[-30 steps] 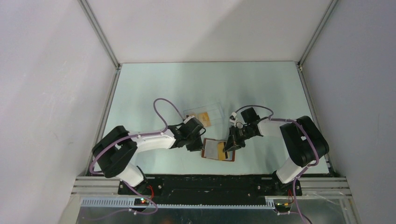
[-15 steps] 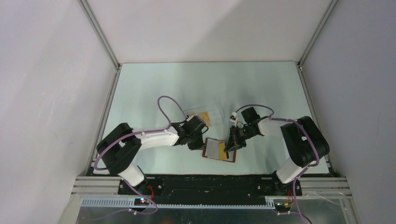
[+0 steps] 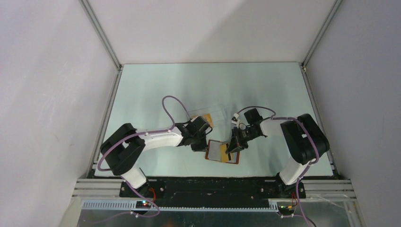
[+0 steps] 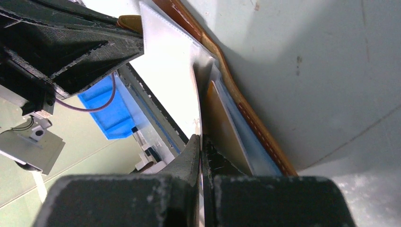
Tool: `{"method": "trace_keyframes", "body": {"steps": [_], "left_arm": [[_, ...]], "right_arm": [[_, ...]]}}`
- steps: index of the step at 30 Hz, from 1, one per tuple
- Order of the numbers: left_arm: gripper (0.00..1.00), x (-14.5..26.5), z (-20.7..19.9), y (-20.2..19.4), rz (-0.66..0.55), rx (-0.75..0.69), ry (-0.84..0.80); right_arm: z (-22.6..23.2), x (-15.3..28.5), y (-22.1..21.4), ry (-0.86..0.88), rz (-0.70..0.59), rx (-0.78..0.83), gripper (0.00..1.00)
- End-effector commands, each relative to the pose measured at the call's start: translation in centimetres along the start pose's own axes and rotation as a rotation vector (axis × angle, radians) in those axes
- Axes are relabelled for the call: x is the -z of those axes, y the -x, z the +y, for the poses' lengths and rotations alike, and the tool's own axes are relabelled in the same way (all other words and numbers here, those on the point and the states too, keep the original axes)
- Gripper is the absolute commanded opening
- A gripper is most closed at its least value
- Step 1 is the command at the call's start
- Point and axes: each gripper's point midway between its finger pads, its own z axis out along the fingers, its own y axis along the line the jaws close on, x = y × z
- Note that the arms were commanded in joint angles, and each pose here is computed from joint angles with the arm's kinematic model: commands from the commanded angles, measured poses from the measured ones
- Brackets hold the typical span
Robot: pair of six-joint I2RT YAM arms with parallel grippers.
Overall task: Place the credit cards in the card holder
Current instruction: Insert the credit card into the card holder.
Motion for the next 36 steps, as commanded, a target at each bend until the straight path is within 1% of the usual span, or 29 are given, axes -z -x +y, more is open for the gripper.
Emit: {"method": "trace_keyframes", "body": {"steps": [1, 10, 13, 19, 23, 26, 32, 36], "left_arm": [[0.00, -0.6, -0.1, -0.5, 0.025, -0.040, 0.004], [0.00, -0.8, -0.3, -0.7, 0.039, -0.047, 0.005], [0.00, -0.7, -0.3, -0.7, 0.039, -0.048, 0.005], [0.00, -0.9, -0.1, -0.9, 0.049, -0.041, 0.014], [0.00, -1.0, -0.1, -1.1, 0.060, -0.031, 0.015], [0.00, -1.1, -0.1, -1.2, 0.066, -0.026, 0.018], [0.00, -1.1, -0.2, -1.3, 0.072, -0.025, 0.014], [0.00, -1.1, -0.2, -1.3, 0.077, -0.022, 0.012]], "right_arm": [[0.4, -0.7, 1.4, 0.030, -0.025, 0.059, 0.00], [2.2, -0.5, 2.4, 0.119, -0.052, 0.112, 0.00], [2.1, -0.4, 2.8, 0.103, -0.068, 0.110, 0.00], [0.7, -0.4, 3.0, 0.018, -0.094, 0.092, 0.00], [-0.1, -0.1, 3.7, -0.020, -0.155, 0.071, 0.00], [-0.3, 0.0, 4.1, -0.019, -0.190, 0.040, 0.00], [0.1, 0.1, 4.9, -0.008, -0.259, 0.045, 0.00], [-0.2, 0.1, 5.0, -0.023, -0.277, 0.050, 0.00]]}}
